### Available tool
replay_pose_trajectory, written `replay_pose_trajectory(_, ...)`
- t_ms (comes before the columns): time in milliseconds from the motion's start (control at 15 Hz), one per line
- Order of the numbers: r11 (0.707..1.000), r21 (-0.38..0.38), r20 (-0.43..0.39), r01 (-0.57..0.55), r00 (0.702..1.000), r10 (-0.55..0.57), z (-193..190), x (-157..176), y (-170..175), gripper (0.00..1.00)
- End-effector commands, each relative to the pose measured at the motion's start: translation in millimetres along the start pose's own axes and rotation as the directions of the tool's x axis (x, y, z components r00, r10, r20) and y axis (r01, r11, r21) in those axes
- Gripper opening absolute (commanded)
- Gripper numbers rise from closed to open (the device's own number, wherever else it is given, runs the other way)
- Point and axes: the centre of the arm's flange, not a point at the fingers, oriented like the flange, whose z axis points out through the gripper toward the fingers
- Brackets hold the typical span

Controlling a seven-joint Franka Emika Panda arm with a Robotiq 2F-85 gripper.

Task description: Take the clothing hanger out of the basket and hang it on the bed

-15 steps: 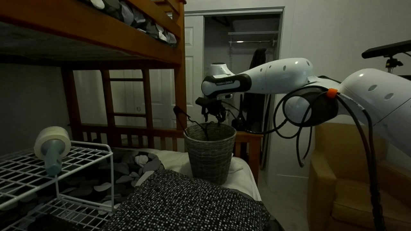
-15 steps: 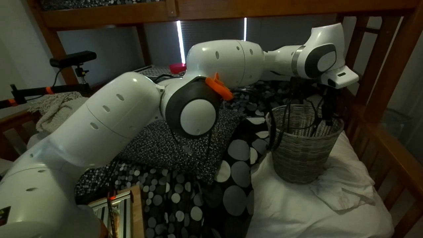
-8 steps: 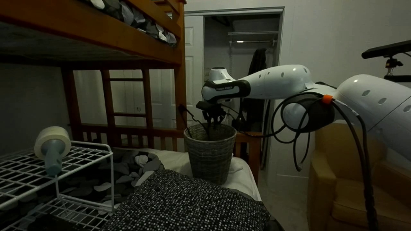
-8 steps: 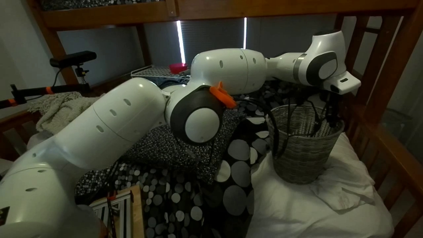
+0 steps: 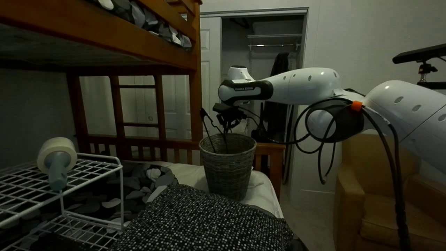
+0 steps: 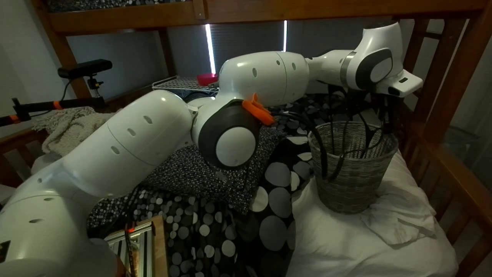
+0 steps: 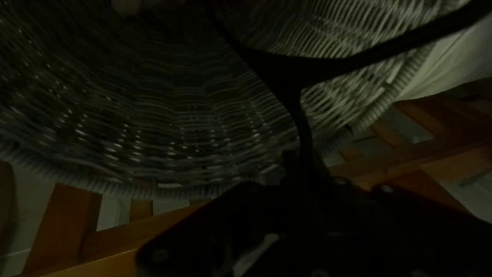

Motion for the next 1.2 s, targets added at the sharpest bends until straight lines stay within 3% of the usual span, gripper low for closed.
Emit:
replay_pose_trajectory(0, 0.994, 0.077, 0.006, 0.081, 0.997, -0.082, -45, 14, -14, 0.02)
replay_pose_trajectory(133, 0.978, 0.141, -0.019, 0.153, 0.988, -0.152, -77, 14, -12, 0.02)
replay_pose_trajectory(333, 0.924, 0.252, -0.112, 0.289, 0.957, -0.268, -125, 7, -30, 0.02)
replay_pose_trajectory(667, 0.800, 0.320, -0.311, 0.507, 0.854, -0.417, -207, -18, -54, 0.02)
replay_pose_trajectory(933, 0.752, 0.371, -0.357, 0.545, 0.831, -0.426, -248, -39, -102, 0.02)
replay_pose_trajectory(1133, 0.674, 0.376, -0.415, 0.636, 0.766, -0.491, -271, -74, -122, 0.02)
